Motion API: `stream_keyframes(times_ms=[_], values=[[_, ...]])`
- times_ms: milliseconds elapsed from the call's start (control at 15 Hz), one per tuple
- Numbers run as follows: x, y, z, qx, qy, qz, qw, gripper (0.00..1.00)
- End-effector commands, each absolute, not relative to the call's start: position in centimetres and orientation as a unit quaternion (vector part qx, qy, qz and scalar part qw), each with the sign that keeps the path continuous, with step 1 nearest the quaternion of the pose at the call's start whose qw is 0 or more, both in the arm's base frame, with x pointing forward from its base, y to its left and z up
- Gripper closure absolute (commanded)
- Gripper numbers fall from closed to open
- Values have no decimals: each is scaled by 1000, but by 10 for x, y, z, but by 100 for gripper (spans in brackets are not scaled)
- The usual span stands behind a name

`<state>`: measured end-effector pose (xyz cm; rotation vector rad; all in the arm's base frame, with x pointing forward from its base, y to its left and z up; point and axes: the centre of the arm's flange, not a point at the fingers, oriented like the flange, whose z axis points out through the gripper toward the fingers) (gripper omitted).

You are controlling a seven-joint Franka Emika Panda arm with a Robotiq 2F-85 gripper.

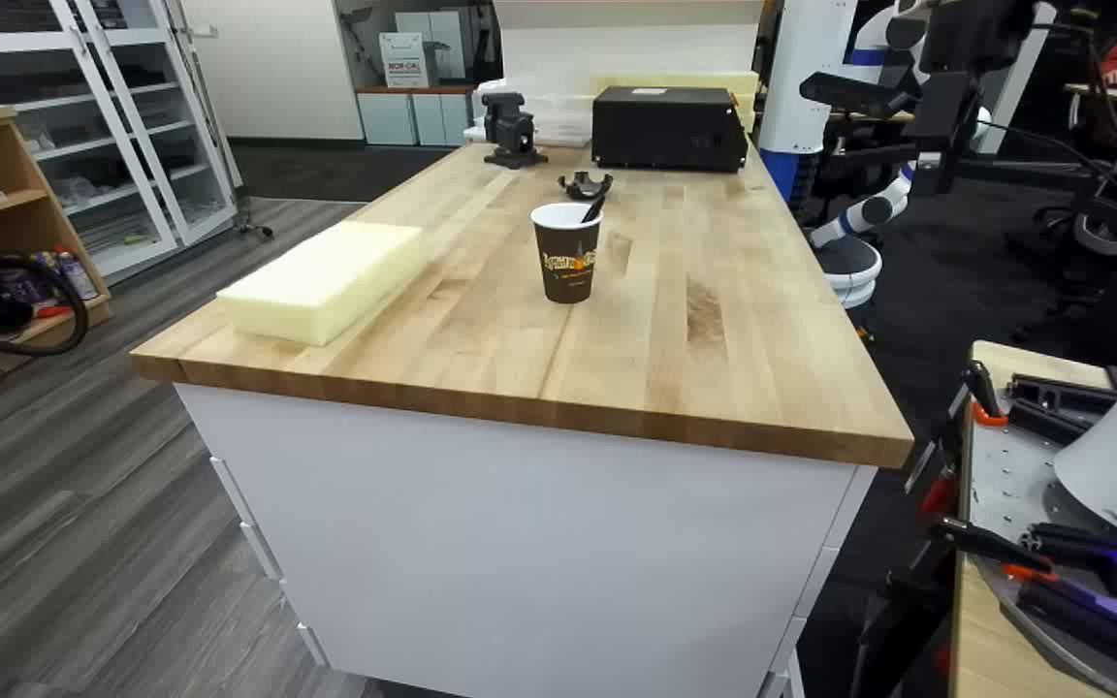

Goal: Move the black cup from the left to the right

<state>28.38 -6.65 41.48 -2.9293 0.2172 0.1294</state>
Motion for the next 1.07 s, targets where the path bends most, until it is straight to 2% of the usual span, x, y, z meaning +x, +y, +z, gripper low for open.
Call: stream_keyframes(times_ms=[0, 733, 1000], values=[[284, -67, 415, -991, 73, 44, 101, 0], [289, -66, 416, -992, 71, 48, 97, 0], [324, -56, 419, -993, 43, 97, 46, 0]])
